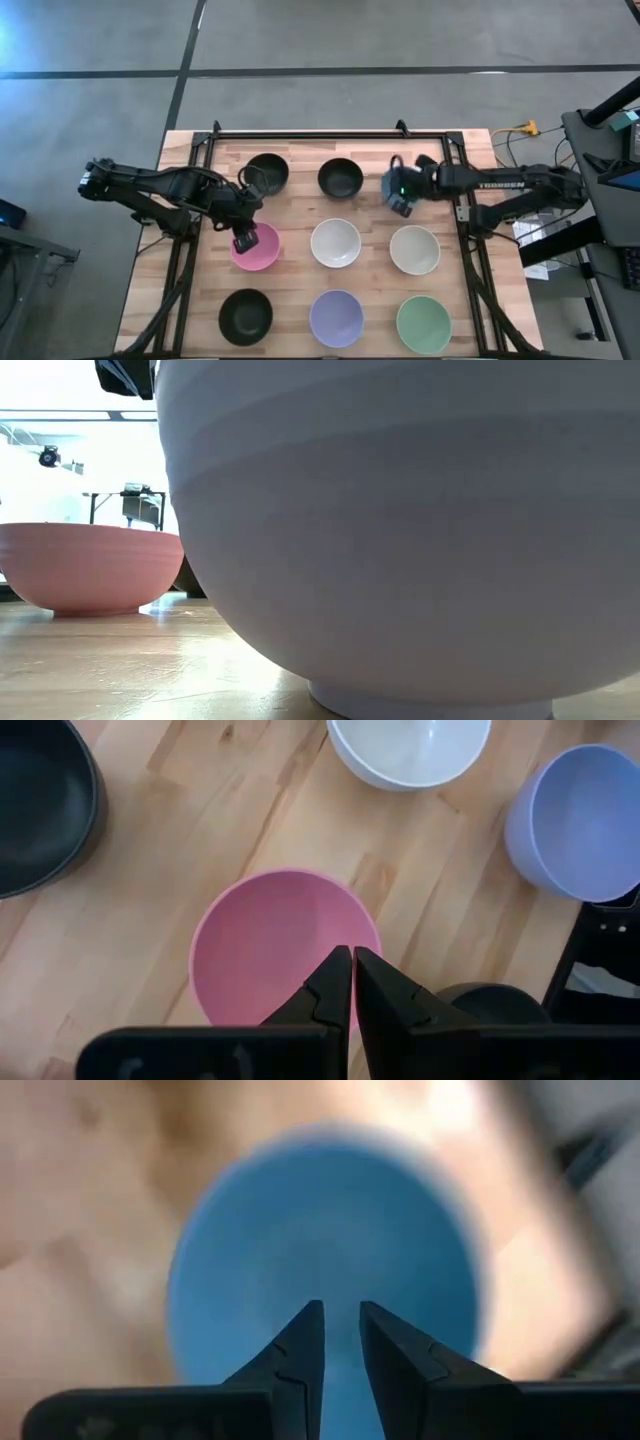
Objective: Nest bowls inside each other
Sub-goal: Stack the blue bowl on top of the left white bowl
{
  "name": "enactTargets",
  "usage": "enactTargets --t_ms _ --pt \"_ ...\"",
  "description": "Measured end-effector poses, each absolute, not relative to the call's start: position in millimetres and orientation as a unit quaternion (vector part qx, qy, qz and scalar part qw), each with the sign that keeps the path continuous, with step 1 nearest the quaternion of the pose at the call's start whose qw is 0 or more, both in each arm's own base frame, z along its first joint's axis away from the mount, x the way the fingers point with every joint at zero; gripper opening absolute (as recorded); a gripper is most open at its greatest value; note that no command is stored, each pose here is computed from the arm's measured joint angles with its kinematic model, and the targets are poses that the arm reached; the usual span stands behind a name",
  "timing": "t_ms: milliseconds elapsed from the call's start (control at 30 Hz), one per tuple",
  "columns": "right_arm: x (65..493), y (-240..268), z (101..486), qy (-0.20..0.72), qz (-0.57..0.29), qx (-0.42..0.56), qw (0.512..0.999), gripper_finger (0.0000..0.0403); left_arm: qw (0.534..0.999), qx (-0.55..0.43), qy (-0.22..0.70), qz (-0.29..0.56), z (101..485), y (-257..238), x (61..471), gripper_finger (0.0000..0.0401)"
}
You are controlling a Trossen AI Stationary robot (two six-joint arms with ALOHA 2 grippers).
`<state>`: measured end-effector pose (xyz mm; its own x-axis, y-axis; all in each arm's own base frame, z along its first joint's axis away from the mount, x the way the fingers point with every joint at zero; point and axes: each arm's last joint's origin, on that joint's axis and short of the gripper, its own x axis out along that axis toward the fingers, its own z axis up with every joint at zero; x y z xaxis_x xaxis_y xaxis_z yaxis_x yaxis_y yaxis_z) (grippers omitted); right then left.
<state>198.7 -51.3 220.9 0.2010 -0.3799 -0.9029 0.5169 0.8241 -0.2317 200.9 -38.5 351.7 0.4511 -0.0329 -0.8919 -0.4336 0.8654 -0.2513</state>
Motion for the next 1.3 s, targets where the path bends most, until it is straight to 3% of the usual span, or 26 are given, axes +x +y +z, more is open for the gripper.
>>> enactTargets --t_ms 167,700,1300 --pt "193 -66 220 0.544 -0.199 0.203 0.789 0.0064 0.825 -0.210 0.508 0.128 350 -38 203 0.0001" --pt "193 -67 221 0.547 -0.141 0.160 0.809 0.0143 0.824 -0.210 0.509 0.131 348 -38 205 0.0001" --pt "198 -59 202 0.581 -0.111 0.152 0.792 0.0111 0.823 -0.199 0.512 0.142 343 -38 205 0.0001"
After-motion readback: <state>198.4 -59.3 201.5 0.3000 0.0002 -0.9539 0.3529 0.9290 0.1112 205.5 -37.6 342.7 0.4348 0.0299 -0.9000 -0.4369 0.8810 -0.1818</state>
